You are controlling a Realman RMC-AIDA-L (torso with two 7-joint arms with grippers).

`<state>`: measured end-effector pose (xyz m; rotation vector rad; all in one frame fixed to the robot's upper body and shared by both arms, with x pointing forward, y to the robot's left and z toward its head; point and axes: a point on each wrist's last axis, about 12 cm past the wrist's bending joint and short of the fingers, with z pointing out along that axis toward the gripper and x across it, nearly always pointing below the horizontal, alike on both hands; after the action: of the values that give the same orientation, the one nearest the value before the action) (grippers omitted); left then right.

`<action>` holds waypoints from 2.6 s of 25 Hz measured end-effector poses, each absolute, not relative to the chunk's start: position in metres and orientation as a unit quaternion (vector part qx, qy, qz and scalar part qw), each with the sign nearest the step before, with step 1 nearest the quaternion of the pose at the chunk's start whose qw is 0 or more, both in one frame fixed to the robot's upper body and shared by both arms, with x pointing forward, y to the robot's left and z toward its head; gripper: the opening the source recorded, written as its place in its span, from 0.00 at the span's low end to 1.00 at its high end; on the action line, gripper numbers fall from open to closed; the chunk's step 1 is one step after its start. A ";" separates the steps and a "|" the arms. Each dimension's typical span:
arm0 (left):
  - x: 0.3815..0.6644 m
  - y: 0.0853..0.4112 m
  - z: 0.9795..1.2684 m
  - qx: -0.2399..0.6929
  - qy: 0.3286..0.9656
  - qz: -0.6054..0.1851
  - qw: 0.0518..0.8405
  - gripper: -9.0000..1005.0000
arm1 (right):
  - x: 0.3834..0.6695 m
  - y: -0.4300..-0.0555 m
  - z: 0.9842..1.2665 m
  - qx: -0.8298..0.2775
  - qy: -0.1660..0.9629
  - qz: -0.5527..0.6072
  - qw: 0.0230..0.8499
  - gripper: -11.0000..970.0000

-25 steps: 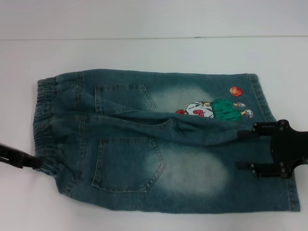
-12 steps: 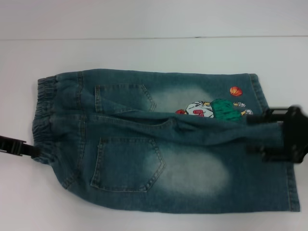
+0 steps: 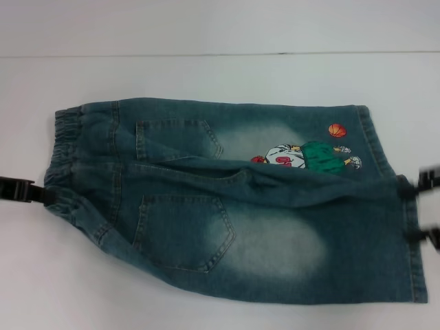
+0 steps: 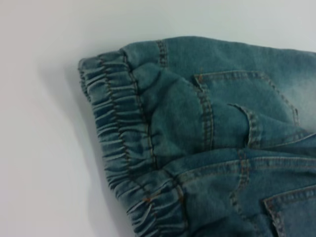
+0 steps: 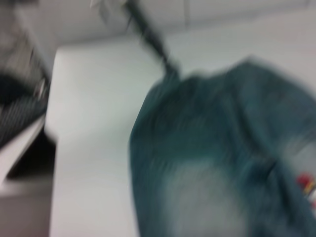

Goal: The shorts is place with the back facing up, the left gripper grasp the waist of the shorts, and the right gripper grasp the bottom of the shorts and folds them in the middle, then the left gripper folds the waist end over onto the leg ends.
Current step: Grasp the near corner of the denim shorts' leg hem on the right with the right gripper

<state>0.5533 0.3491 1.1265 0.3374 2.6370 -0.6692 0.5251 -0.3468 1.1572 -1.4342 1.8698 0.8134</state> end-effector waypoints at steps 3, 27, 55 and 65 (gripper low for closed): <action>0.555 0.348 1.128 0.120 0.941 -0.242 0.202 0.04 | 0.525 -0.345 1.149 -0.583 0.717 0.284 0.257 0.73; 0.558 0.348 1.130 0.111 0.942 -0.244 0.200 0.04 | 0.547 -0.302 1.136 -0.634 0.738 0.231 -0.006 0.73; 0.564 0.341 1.134 0.118 0.941 -0.249 0.198 0.04 | 0.551 -0.283 1.132 -0.630 0.753 0.173 -0.082 0.73; 0.564 0.339 1.135 0.121 0.940 -0.249 0.198 0.04 | 0.553 -0.274 1.129 -0.636 0.751 0.154 -0.093 0.73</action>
<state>0.5643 0.3393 1.1345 0.3383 2.6315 -0.6972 0.5529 -0.2741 1.1285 -2.1244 2.5095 0.5136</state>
